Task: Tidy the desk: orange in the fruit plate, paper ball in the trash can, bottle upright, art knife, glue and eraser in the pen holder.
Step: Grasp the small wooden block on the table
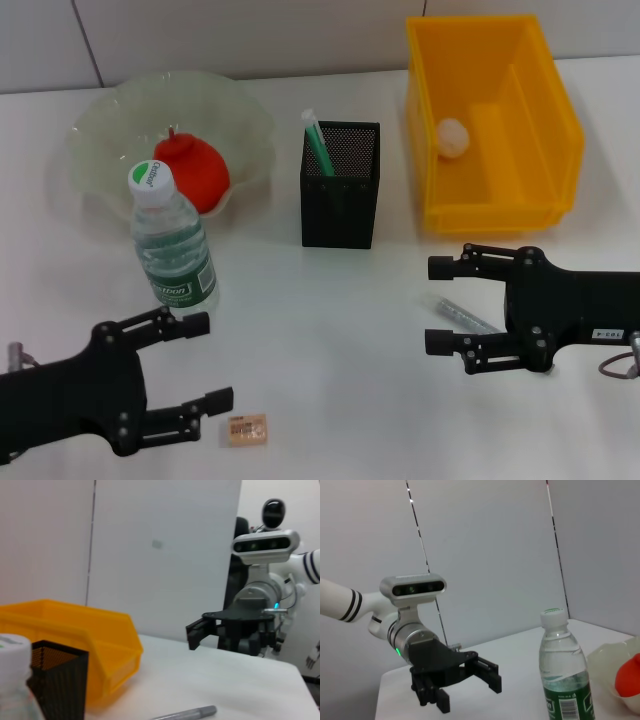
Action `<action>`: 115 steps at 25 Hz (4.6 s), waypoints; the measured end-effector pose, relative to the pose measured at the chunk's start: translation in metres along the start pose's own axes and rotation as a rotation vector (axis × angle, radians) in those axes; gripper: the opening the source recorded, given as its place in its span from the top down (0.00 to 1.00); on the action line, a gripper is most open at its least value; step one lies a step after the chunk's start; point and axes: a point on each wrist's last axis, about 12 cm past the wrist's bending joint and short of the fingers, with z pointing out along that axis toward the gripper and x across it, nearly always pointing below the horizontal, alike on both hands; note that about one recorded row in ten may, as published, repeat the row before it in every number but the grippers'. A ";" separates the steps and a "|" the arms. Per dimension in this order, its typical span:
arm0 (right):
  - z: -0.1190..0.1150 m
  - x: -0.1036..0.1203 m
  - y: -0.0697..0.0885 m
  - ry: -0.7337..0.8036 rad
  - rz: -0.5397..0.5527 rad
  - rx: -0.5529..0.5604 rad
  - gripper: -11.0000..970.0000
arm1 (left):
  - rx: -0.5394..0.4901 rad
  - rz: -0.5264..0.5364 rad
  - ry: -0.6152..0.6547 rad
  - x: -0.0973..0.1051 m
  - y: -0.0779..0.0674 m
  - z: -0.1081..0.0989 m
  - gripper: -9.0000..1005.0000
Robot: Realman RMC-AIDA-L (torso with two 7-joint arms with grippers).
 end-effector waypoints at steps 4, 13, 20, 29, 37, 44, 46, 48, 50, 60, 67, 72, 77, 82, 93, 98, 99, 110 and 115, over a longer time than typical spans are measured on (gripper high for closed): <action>0.000 0.000 0.000 0.001 -0.001 -0.001 0.14 | -0.030 -0.004 0.039 -0.013 0.002 -0.011 0.19; -0.001 0.000 0.000 0.003 -0.001 0.003 0.14 | -0.110 0.049 0.194 -0.049 0.010 -0.030 0.19; -0.004 0.001 0.000 0.020 -0.003 0.006 0.14 | -0.040 0.128 0.436 -0.074 0.010 -0.008 0.19; -0.007 0.007 0.002 0.136 -0.074 -0.028 0.14 | 0.029 0.190 0.698 -0.094 0.002 0.039 0.19; -0.010 0.019 0.007 0.141 -0.114 -0.012 0.14 | 0.053 0.163 0.835 -0.109 0.000 0.078 0.20; -0.022 0.029 0.011 0.099 -0.109 0.054 0.14 | 0.086 0.177 0.884 -0.111 -0.006 0.106 0.20; -0.023 0.030 0.011 0.099 -0.107 0.056 0.14 | 0.087 0.182 0.889 -0.112 -0.005 0.112 0.20; -0.023 0.030 0.012 0.099 -0.105 0.056 0.14 | 0.087 0.184 0.890 -0.113 -0.004 0.115 0.20; -0.023 0.031 0.012 0.098 -0.102 0.056 0.14 | 0.086 0.182 0.889 -0.114 -0.003 0.118 0.20; -0.017 0.035 0.010 0.097 -0.105 0.063 0.14 | 0.089 0.189 0.886 -0.107 -0.006 0.121 0.20; -0.016 0.035 0.010 0.093 -0.100 0.061 0.14 | 0.062 0.212 0.867 -0.101 -0.005 0.119 0.20; -0.015 0.036 0.011 0.092 -0.097 0.061 0.14 | 0.063 0.207 0.867 -0.098 -0.006 0.117 0.20; -0.014 0.038 0.011 0.091 -0.087 0.063 0.14 | 0.069 0.207 0.853 -0.100 -0.011 0.118 0.20; -0.013 0.038 0.011 0.093 -0.086 0.060 0.14 | 0.063 0.234 0.882 -0.096 -0.014 0.115 0.20; -0.012 0.041 0.013 0.089 -0.073 0.055 0.14 | 0.056 0.245 0.920 -0.077 -0.016 0.119 0.20; -0.013 0.042 0.014 0.089 -0.070 0.058 0.14 | 0.054 0.245 0.931 -0.075 -0.015 0.119 0.20; -0.013 0.042 0.014 0.090 -0.069 0.059 0.14 | 0.053 0.246 0.932 -0.075 -0.015 0.120 0.20; -0.014 0.043 0.015 0.090 -0.065 0.061 0.14 | 0.052 0.258 0.967 -0.073 -0.017 0.119 0.35; -0.014 0.044 0.016 0.089 -0.059 0.060 0.14 | 0.050 0.269 0.997 -0.070 -0.018 0.120 0.38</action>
